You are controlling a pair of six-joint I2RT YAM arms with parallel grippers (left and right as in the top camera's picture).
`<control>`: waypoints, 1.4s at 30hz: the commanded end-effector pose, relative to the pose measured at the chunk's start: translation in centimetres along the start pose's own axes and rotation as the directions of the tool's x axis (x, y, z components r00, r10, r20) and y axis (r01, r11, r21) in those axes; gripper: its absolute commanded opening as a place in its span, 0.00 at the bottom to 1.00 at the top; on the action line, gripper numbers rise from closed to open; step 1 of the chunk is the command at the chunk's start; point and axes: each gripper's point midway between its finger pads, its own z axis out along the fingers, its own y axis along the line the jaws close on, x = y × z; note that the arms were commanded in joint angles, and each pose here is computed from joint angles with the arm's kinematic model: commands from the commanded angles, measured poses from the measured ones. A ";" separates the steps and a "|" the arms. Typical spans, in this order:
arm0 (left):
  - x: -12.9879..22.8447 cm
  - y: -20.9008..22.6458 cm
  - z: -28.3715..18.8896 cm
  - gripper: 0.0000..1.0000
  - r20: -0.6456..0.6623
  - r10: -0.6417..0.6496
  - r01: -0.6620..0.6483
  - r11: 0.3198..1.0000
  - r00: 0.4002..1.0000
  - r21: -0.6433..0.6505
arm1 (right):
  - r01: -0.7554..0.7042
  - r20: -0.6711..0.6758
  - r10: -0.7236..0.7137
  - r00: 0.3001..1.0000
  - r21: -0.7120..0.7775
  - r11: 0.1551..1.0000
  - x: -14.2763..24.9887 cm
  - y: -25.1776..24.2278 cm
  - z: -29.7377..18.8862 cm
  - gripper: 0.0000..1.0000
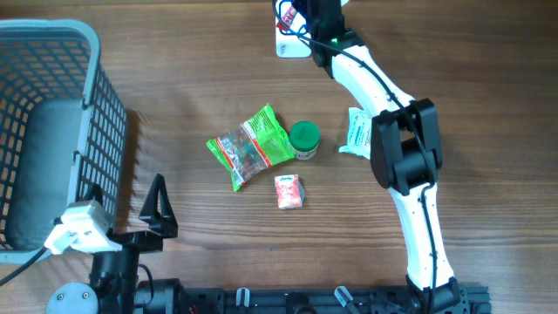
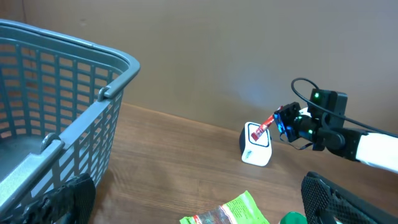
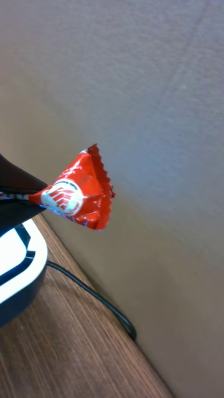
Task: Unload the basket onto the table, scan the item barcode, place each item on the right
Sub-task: 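Hold the Nescafe stick over the white scanner with the right gripper, then move the right gripper right and drop the stick on the table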
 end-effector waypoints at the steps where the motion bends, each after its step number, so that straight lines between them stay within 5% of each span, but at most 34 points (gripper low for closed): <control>1: 0.6 0.5 -0.1 1.00 -0.020 0.019 -0.019 1.000 1.000 -0.022 | -0.035 0.092 0.027 0.995 0.080 0.996 -1.1 -2.1 0.7 0.05; 4: 0.8 0.5 -0.1 1.00 -0.029 0.018 -0.019 1.000 0.999 -0.023 | 0.017 0.095 -0.029 0.995 0.124 0.992 -2.8 -2.5 0.4 0.05; 8: -0.1 0.2 -0.1 1.00 0.006 0.035 -0.035 0.999 0.999 -0.013 | 0.030 0.064 -0.051 0.997 0.295 0.955 -11.7 -4.7 -3.7 0.05; 11: 0.3 -1.6 0.0 1.00 0.016 0.269 -0.269 0.958 0.963 0.098 | -0.033 0.078 -0.003 0.997 0.458 0.888 -20.1 -10.7 -8.8 0.05; 15: 4.2 -2.5 3.3 1.00 0.017 0.293 -0.289 0.933 0.956 0.215 | -0.152 0.121 0.094 0.988 0.719 0.678 -27.8 -23.8 -16.7 0.05; 18: 5.8 -2.0 5.9 1.00 0.063 0.119 -0.131 0.965 0.991 0.228 | -0.209 0.148 0.157 0.976 0.834 0.511 -30.3 -32.3 -21.8 0.05; 23: 7.9 -0.5 7.2 1.00 0.048 0.096 -0.103 0.978 0.994 0.180 | -0.239 0.180 0.190 0.965 0.904 0.355 -33.0 -42.4 -28.3 0.06; 25: 7.9 0.4 7.3 1.00 0.048 0.094 -0.100 0.987 0.994 0.126 | -0.260 0.198 0.225 0.954 0.920 0.293 -31.9 -46.3 -30.1 0.17; 27: 8.0 0.7 7.4 1.00 0.046 0.094 -0.099 0.989 0.994 0.114 | -0.267 0.202 0.270 0.941 0.935 0.232 -29.5 -50.0 -31.6 0.65; 28: 8.0 0.7 7.4 1.00 0.046 0.095 -0.099 0.988 0.994 0.114 | -0.243 0.175 0.277 0.945 0.941 0.234 -29.1 -50.8 -32.0 0.84; 29: 8.0 0.7 7.4 1.00 0.046 0.095 -0.099 0.988 0.994 0.114 | -0.208 0.133 0.271 0.953 0.941 0.268 -29.4 -50.7 -31.8 0.88; 33: 10.1 1.3 7.4 1.00 -0.040 0.092 -0.087 0.991 0.995 0.099 | -0.064 -0.058 0.171 0.984 0.775 0.628 -33.0 -40.5 -28.6 0.90; 35: 12.3 1.9 7.2 1.00 -0.134 0.086 -0.076 0.994 0.987 0.080 | -0.045 -0.102 0.158 0.982 0.689 0.724 -32.5 -35.0 -27.7 0.93; 39: 13.8 2.3 7.0 1.00 -0.195 0.082 -0.070 0.995 0.977 0.067 | 0.058 -0.315 0.172 0.934 0.606 0.794 -24.0 -24.6 -25.1 0.99; 42: 16.6 3.1 6.3 1.00 -0.312 0.069 -0.060 0.997 0.948 0.041 | 0.246 -0.680 0.030 0.733 0.306 0.920 -12.2 -17.5 -22.6 1.00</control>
